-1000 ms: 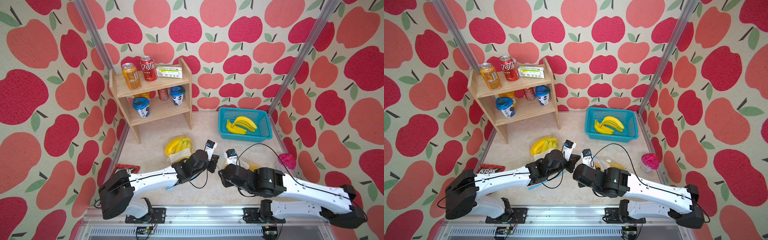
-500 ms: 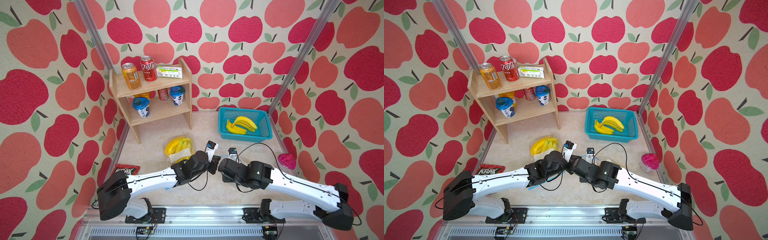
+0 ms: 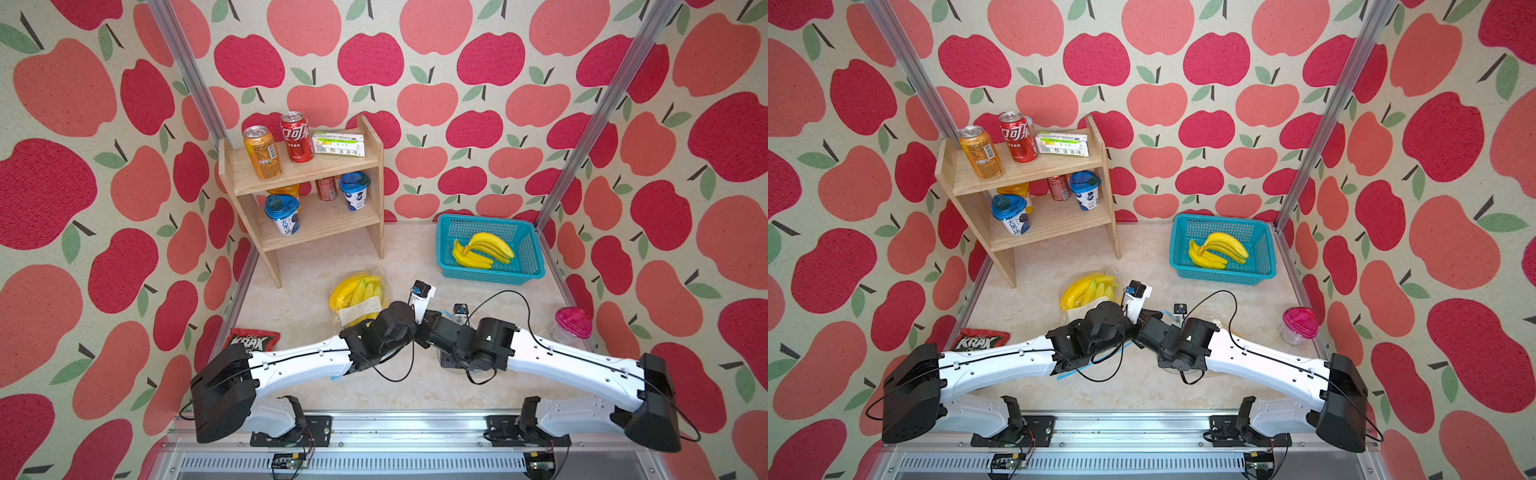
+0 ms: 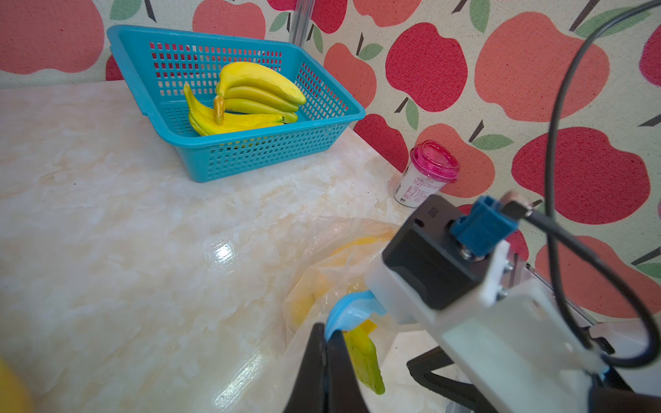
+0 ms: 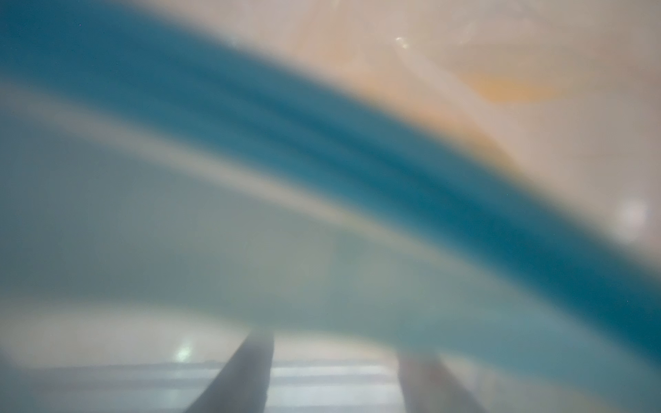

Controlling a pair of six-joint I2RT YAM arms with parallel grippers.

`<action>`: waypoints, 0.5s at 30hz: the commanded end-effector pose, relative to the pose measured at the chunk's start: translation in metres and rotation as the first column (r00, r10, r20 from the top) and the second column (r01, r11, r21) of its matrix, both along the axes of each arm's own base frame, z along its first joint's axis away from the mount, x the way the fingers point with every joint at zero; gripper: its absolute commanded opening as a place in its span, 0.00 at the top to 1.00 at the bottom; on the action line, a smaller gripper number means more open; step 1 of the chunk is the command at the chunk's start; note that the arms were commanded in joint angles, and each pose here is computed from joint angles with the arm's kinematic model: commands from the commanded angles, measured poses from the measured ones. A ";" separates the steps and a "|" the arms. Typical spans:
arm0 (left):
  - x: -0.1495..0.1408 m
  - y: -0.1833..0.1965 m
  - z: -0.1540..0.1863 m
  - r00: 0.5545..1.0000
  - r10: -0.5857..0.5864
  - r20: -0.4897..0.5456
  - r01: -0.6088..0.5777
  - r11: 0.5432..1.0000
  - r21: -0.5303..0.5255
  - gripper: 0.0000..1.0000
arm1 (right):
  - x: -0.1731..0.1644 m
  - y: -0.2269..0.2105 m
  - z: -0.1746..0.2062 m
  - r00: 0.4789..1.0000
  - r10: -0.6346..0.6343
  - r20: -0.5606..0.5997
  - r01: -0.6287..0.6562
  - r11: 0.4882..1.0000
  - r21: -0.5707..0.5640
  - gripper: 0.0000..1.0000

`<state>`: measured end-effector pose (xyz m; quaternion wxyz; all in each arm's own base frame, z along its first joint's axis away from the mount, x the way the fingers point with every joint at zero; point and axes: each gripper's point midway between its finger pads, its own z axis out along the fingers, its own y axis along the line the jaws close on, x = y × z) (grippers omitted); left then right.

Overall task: Open the zip-top bag and take out the banana
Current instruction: Pick up the banana from the zipper food storage bag.

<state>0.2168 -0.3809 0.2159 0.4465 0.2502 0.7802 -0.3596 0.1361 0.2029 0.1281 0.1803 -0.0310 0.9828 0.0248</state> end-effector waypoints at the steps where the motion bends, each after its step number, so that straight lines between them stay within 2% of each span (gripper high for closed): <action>1: -0.005 -0.003 0.017 1.000 -0.010 0.015 0.011 0.998 -0.062 0.99 | 0.000 -0.001 -0.008 0.998 -0.054 -0.009 0.054 0.998 0.020 0.42; 5: -0.008 -0.005 0.016 1.000 -0.023 0.007 0.023 0.997 -0.069 0.99 | 0.013 -0.006 -0.017 0.994 -0.109 0.003 0.109 0.994 -0.015 0.43; 9: -0.009 -0.003 0.016 1.000 -0.019 0.005 0.019 0.997 -0.073 0.99 | 0.028 -0.004 -0.016 0.989 -0.126 0.076 0.128 0.992 -0.019 0.43; 15: -0.009 0.000 0.016 1.000 -0.006 -0.017 0.004 0.995 -0.095 0.99 | 0.037 -0.012 -0.027 0.976 -0.157 0.148 0.163 0.986 -0.026 0.50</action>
